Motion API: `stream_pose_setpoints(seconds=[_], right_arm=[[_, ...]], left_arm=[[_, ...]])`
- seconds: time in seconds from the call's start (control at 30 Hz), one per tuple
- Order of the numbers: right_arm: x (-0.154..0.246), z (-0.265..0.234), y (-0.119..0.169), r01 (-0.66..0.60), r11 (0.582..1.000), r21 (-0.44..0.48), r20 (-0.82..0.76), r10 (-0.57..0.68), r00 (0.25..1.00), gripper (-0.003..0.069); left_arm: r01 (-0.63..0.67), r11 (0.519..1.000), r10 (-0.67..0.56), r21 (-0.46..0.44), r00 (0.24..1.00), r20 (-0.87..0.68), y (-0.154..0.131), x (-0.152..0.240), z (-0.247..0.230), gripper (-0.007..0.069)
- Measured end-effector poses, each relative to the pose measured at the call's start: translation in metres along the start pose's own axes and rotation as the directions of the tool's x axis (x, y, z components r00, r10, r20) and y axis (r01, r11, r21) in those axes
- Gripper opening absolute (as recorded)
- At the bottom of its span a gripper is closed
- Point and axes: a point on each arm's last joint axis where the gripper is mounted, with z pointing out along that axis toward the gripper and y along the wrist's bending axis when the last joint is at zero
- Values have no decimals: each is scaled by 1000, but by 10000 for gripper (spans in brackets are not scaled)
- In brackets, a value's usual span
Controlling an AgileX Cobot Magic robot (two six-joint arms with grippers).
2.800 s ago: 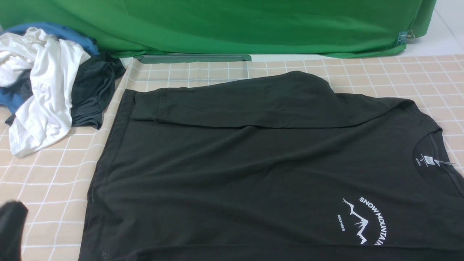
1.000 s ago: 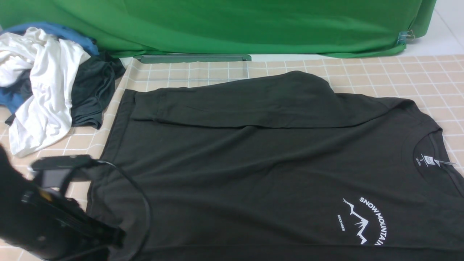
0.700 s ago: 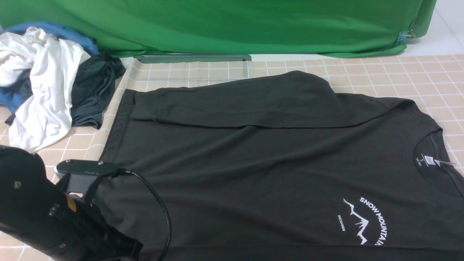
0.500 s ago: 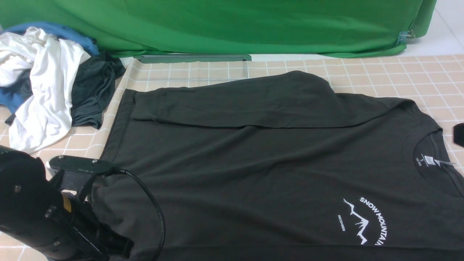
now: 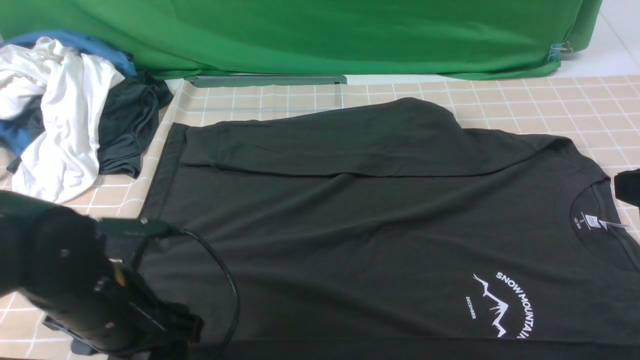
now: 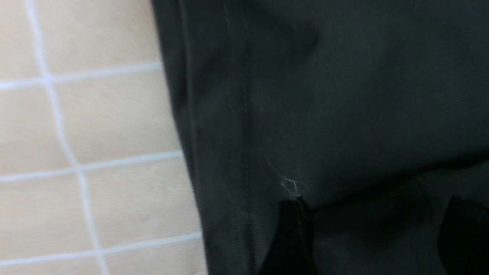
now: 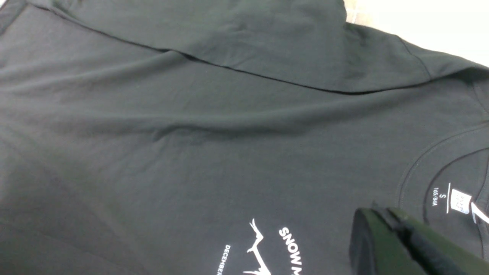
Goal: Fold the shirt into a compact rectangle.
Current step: 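Grasp the left edge of the dark T-shirt lying flat on the table, then fold the left side of the black T-shirt inward over its body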
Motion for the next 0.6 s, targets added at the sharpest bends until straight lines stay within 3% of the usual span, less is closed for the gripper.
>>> stream_pose_setpoints(seconds=[0.17, 0.3, 0.4, 0.43, 0.6], right_arm=[[0, 0, 0, -1, 1000, 0, 0, 1, 1000, 39], [0, 0, 0, -3, 1000, -2, 1, 3, 1000, 39], [0, 0, 0, -3, 1000, -2, 1, 3, 1000, 39], [0, 0, 0, -2, 1000, -2, 1, 2, 1000, 39], [0, 0, 0, 1, 1000, -2, 1, -1, 1000, 39]], left_arm=[[34, 999, -33, 3, 993, -110, -2, -1, 21, 449], [25, 1000, -26, -7, 990, -135, -1, -1, 24, 296], [2, 1000, -2, 1, 991, -133, -2, -2, 23, 95], [-7, 1000, 8, 4, 991, -133, -2, -2, 22, 70], [-18, 1000, 21, 24, 992, -127, -4, 2, 0, 52]])
